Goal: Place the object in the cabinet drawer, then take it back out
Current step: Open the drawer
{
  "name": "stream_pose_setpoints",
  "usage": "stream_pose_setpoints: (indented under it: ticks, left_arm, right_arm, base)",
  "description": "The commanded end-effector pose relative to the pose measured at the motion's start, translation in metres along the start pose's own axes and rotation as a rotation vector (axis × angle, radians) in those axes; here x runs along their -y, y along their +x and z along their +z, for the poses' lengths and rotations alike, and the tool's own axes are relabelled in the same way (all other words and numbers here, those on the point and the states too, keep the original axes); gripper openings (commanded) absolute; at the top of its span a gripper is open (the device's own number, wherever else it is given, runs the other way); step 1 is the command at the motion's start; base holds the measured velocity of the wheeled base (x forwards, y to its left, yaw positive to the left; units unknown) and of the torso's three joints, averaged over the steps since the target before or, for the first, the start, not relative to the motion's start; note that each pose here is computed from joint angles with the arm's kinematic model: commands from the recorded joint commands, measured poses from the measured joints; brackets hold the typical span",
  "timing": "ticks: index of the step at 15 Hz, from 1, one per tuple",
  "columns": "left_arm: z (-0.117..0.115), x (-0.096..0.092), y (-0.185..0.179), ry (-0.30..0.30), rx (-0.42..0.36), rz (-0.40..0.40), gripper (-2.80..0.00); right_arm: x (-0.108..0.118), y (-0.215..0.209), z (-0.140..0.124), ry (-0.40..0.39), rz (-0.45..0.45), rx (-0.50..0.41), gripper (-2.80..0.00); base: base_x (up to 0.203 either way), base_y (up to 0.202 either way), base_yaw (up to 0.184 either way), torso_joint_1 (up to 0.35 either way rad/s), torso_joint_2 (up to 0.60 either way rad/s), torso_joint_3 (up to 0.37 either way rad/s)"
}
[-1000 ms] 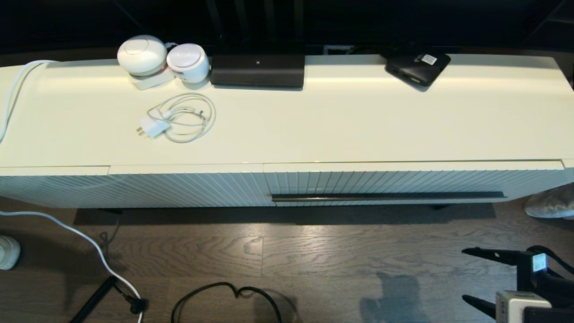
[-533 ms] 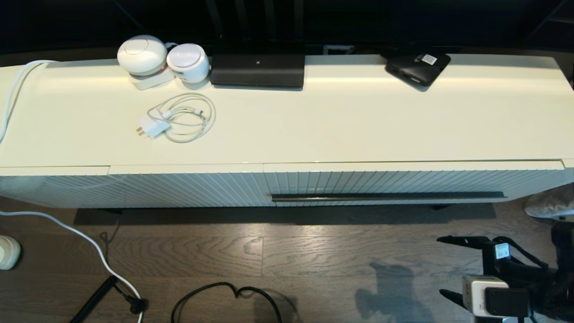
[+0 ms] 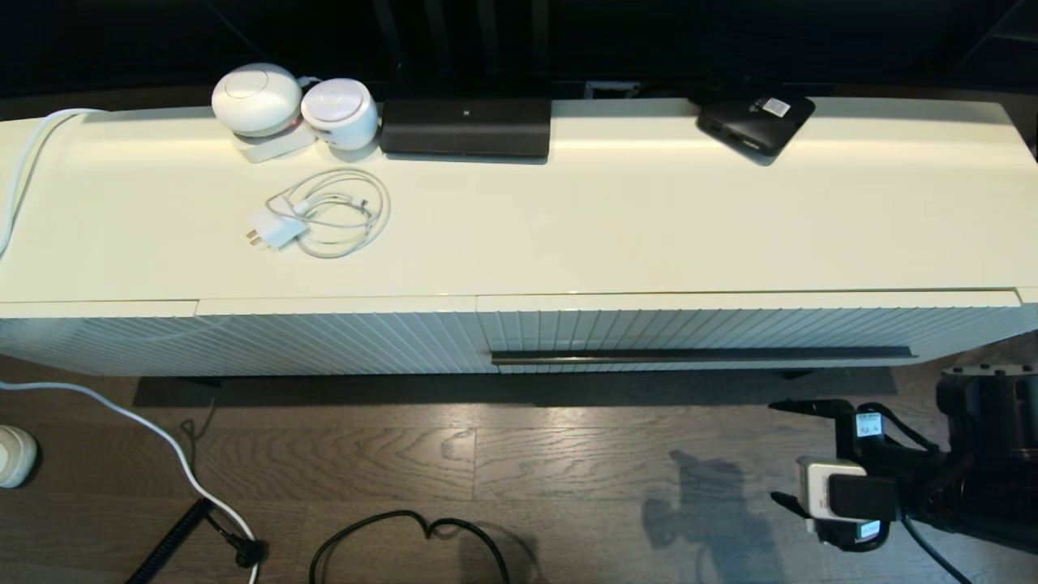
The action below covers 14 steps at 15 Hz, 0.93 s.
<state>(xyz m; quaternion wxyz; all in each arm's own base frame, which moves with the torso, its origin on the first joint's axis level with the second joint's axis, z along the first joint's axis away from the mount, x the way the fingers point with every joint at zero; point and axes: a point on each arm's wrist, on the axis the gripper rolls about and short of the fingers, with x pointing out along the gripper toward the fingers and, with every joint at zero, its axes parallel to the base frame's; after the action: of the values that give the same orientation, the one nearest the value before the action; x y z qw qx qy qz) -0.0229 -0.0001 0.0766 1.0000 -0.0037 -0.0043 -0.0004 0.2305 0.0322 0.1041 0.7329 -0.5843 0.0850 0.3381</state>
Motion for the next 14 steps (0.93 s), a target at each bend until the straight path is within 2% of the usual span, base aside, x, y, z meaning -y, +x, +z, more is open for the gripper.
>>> stream_pose_setpoints:
  ticks: [1,14]
  left_arm:
    - [0.0,0.0,0.0,0.0,0.001,0.001,-2.8]
    - [0.0,0.0,0.0,0.0,0.0,0.0,-2.8]
  right_arm:
    - [0.0,0.008,-0.006,0.004,0.014,-0.012,0.0]
    - [0.015,0.051,-0.02,-0.001,-0.02,-0.011,0.0]
  base:
    - [0.0,0.0,0.0,0.0,0.0,0.0]
    - [0.0,0.0,0.0,0.0,0.0,0.0]
